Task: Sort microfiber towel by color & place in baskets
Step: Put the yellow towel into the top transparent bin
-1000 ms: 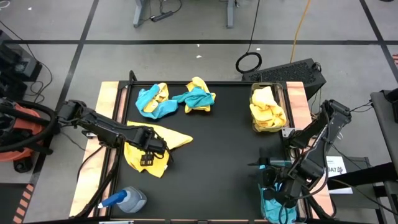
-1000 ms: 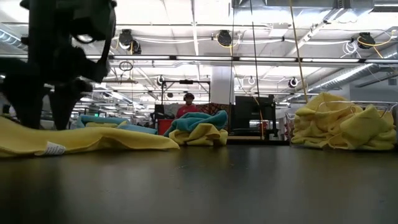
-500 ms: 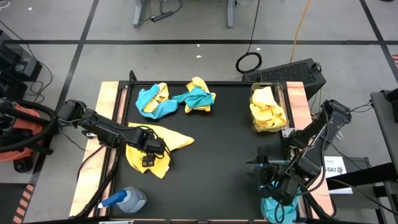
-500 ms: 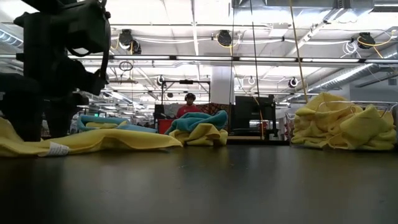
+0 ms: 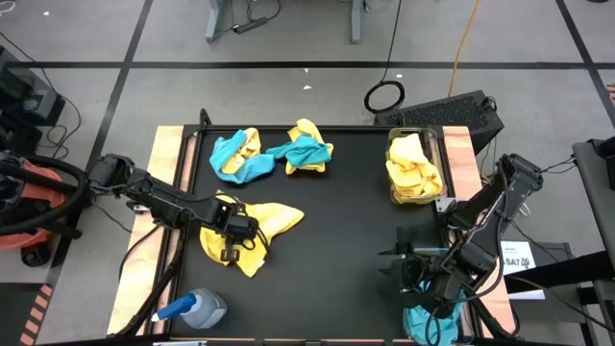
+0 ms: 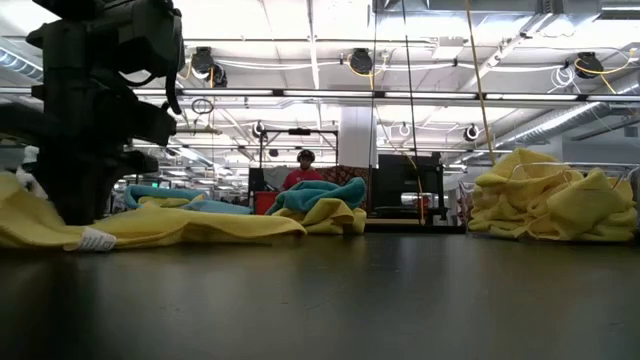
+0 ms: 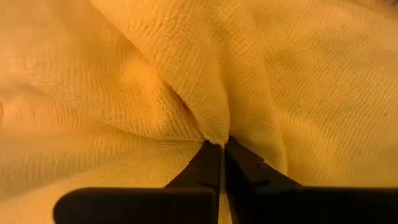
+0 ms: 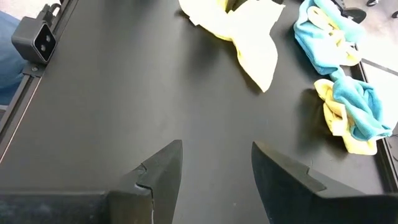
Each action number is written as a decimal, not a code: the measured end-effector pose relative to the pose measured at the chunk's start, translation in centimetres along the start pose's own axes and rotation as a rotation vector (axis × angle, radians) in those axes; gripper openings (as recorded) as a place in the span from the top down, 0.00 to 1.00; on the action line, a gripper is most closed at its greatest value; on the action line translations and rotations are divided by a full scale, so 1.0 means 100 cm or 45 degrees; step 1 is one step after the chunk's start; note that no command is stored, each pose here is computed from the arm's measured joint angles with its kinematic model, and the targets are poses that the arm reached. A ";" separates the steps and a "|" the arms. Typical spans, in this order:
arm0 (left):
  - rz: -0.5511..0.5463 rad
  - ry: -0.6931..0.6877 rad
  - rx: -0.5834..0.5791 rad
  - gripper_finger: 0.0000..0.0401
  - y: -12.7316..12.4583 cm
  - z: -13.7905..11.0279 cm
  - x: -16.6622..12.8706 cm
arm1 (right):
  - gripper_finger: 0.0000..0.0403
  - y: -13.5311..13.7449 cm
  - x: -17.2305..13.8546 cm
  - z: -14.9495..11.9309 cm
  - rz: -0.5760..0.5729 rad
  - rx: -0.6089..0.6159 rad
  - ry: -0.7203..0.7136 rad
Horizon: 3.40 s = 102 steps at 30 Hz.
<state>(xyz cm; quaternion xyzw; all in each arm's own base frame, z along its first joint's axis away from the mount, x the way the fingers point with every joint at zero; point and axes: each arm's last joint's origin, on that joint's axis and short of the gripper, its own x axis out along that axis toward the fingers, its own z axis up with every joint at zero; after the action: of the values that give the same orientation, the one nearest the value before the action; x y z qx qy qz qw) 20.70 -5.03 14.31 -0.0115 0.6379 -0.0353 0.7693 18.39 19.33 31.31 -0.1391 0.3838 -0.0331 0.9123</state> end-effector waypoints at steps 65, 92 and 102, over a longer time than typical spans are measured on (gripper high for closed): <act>0.466 -1.426 0.906 1.00 -0.040 0.135 -0.152 | 0.26 -0.084 0.153 0.054 -0.269 0.167 -0.621; 0.380 -1.209 0.833 0.95 -0.043 0.125 -0.137 | 0.98 -0.072 0.145 0.046 -0.445 -0.210 -0.460; 0.403 -1.166 0.657 0.53 -0.040 0.124 -0.133 | 0.99 -0.100 0.095 0.025 -0.529 -0.112 -0.258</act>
<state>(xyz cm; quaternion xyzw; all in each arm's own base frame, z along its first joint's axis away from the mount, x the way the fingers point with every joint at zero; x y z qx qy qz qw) 30.28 -8.44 29.96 0.2594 0.2024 -0.0656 0.9420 27.32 8.73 29.17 -0.2573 0.2543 -0.1893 0.9128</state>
